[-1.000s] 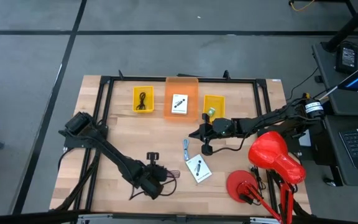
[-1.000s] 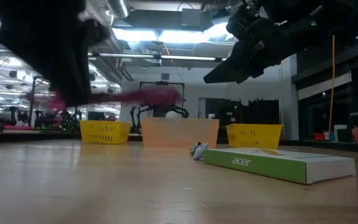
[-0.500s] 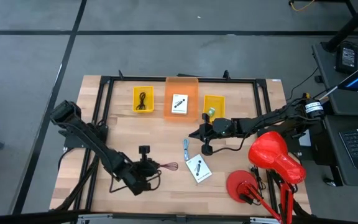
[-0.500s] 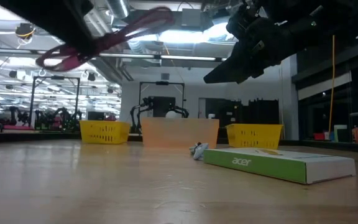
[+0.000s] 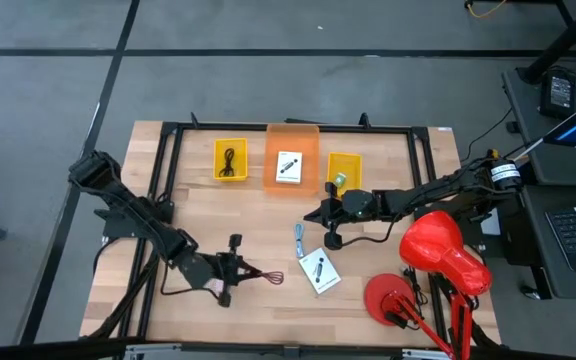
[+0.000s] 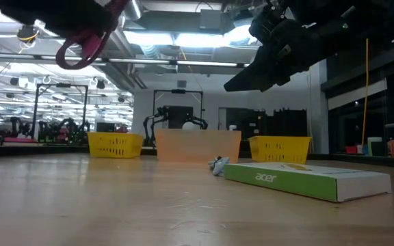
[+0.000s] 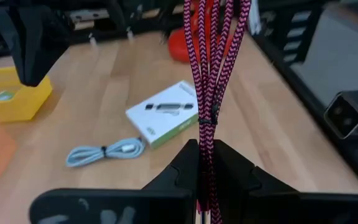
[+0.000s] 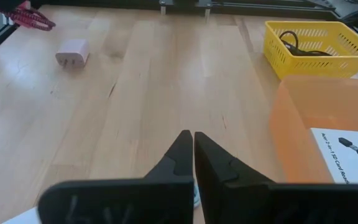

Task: Pick and place items into bin
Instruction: Put the pink charger cable into the left yellow bin

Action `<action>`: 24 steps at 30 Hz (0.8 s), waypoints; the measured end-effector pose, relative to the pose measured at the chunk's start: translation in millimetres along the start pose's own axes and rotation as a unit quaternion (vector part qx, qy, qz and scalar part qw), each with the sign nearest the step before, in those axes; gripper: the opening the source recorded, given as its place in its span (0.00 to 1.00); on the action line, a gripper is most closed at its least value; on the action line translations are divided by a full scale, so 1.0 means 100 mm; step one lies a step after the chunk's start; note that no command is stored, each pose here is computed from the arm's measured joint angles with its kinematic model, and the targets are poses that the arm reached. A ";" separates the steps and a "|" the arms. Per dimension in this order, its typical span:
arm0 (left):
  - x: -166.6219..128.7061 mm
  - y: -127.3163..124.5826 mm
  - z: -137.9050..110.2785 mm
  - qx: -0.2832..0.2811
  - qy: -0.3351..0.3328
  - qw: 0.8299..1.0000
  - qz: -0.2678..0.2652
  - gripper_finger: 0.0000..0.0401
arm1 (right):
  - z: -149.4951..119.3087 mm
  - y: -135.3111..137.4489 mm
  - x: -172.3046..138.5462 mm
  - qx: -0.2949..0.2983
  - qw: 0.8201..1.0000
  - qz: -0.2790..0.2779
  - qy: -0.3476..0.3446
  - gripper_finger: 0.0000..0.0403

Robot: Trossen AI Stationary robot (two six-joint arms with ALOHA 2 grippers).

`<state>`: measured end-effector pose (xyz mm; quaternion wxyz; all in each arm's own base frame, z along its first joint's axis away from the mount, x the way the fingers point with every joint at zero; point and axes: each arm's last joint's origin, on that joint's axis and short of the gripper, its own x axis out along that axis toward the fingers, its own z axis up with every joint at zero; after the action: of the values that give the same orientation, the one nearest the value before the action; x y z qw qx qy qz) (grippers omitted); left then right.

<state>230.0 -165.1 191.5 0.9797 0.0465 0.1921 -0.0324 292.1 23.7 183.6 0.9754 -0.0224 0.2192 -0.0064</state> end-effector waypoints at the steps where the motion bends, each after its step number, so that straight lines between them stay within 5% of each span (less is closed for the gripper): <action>1: -0.01 0.02 -0.04 -0.005 -0.016 1.000 -0.004 0.06 | 0.00 0.00 0.00 0.000 1.000 0.000 0.000 0.00; 7: -0.09 0.11 -0.21 0.009 -0.095 0.995 -0.017 0.06 | 0.00 0.00 0.00 0.000 1.000 0.000 0.000 0.00; 16: -0.08 0.20 -0.26 0.007 -0.106 0.994 -0.011 0.06 | 0.00 0.00 0.00 0.000 1.000 0.001 0.000 0.00; 24: -0.04 0.35 -0.25 -0.019 -0.108 0.986 0.128 0.06 | 0.00 0.00 0.00 0.000 1.000 0.001 0.000 0.00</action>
<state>219.4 -127.3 173.0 0.9915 0.0481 0.0783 0.0919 292.1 23.7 183.6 0.9754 -0.0219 0.2193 -0.0052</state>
